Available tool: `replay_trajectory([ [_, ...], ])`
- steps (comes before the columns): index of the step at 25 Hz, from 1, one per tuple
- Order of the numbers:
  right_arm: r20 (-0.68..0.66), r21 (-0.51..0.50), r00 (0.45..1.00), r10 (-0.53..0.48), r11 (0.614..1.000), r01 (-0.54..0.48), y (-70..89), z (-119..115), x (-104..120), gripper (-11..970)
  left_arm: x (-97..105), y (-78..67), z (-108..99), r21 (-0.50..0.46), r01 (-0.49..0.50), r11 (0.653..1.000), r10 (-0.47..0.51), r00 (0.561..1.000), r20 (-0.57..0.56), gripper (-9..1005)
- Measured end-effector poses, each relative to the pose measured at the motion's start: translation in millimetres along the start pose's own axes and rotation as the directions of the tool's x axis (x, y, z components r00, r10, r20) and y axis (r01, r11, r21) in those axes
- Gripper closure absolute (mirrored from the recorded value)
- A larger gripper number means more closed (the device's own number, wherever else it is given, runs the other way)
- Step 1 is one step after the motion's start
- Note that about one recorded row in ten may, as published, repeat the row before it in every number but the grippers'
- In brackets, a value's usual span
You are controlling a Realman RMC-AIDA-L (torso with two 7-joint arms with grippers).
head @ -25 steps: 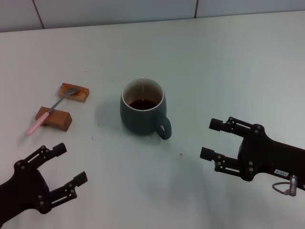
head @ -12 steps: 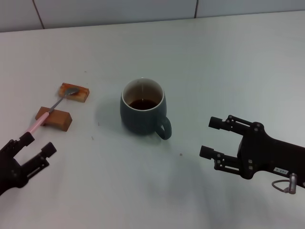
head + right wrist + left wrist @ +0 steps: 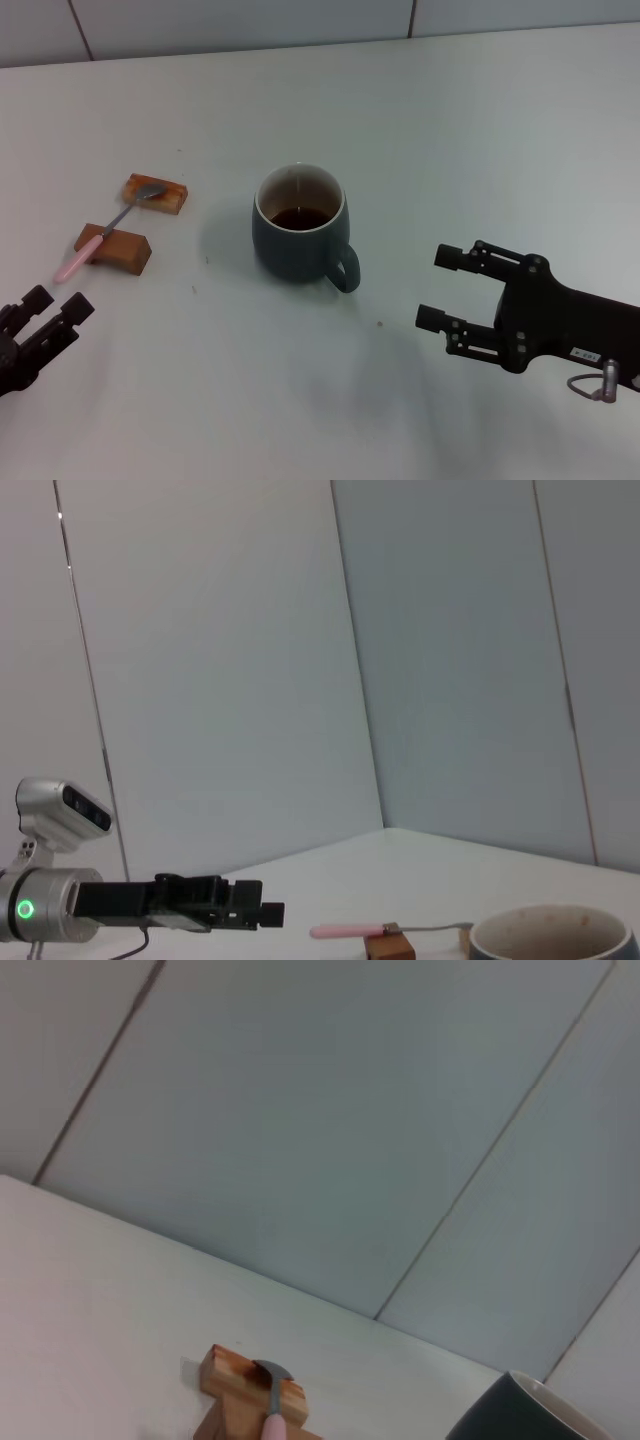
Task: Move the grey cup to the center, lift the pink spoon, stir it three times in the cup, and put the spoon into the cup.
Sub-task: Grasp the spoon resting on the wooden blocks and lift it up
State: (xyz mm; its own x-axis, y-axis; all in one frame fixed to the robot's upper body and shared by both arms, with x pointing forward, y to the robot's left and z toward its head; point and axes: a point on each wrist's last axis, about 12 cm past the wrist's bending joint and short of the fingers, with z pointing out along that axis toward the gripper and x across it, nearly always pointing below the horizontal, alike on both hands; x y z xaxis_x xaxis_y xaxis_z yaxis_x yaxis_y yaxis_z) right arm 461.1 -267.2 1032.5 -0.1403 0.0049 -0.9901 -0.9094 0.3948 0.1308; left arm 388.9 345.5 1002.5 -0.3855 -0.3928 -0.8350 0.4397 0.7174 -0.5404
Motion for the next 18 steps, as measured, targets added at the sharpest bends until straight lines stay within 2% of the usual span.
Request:
replay_trajectory([
  [5, -0.009, 0.0, 1.0, 0.0, 1.0, 0.0, -1.0, 0.8, 0.4, 214, -0.3, 1.5, -0.9, -0.013, 0.03, 0.999, -0.03, 1.0, 0.004, 132],
  [7, -0.01, 0.001, 1.0, 0.0, 1.0, 0.0, -1.3, 0.5, 0.3, 214, -3.5, 5.8, -3.9, -0.051, 0.108, 0.993, -0.106, 0.993, 0.043, 132],
  [10, -0.011, 0.001, 1.0, 0.002, 1.0, -0.002, -1.5, 0.2, 0.3, 214, -3.5, 5.8, -3.9, -0.051, 0.108, 0.993, -0.106, 0.993, 0.043, 132],
  [12, -0.015, -0.002, 1.0, 0.005, 1.0, -0.005, -1.5, 0.5, 0.5, 214, -6.8, 11.8, -0.5, -0.078, 0.267, 0.96, -0.262, 0.963, 0.069, 132],
  [15, -0.02, -0.008, 1.0, 0.005, 1.0, -0.005, -2.0, 1.6, 0.2, 214, -8.0, 12.6, 0.3, -0.078, 0.295, 0.952, -0.289, 0.954, 0.078, 132],
  [18, -0.021, -0.008, 1.0, 0.005, 1.0, -0.005, -2.1, 1.7, 0.2, 214, -9.8, 14.5, 0.3, -0.081, 0.363, 0.928, -0.355, 0.929, 0.103, 132],
])
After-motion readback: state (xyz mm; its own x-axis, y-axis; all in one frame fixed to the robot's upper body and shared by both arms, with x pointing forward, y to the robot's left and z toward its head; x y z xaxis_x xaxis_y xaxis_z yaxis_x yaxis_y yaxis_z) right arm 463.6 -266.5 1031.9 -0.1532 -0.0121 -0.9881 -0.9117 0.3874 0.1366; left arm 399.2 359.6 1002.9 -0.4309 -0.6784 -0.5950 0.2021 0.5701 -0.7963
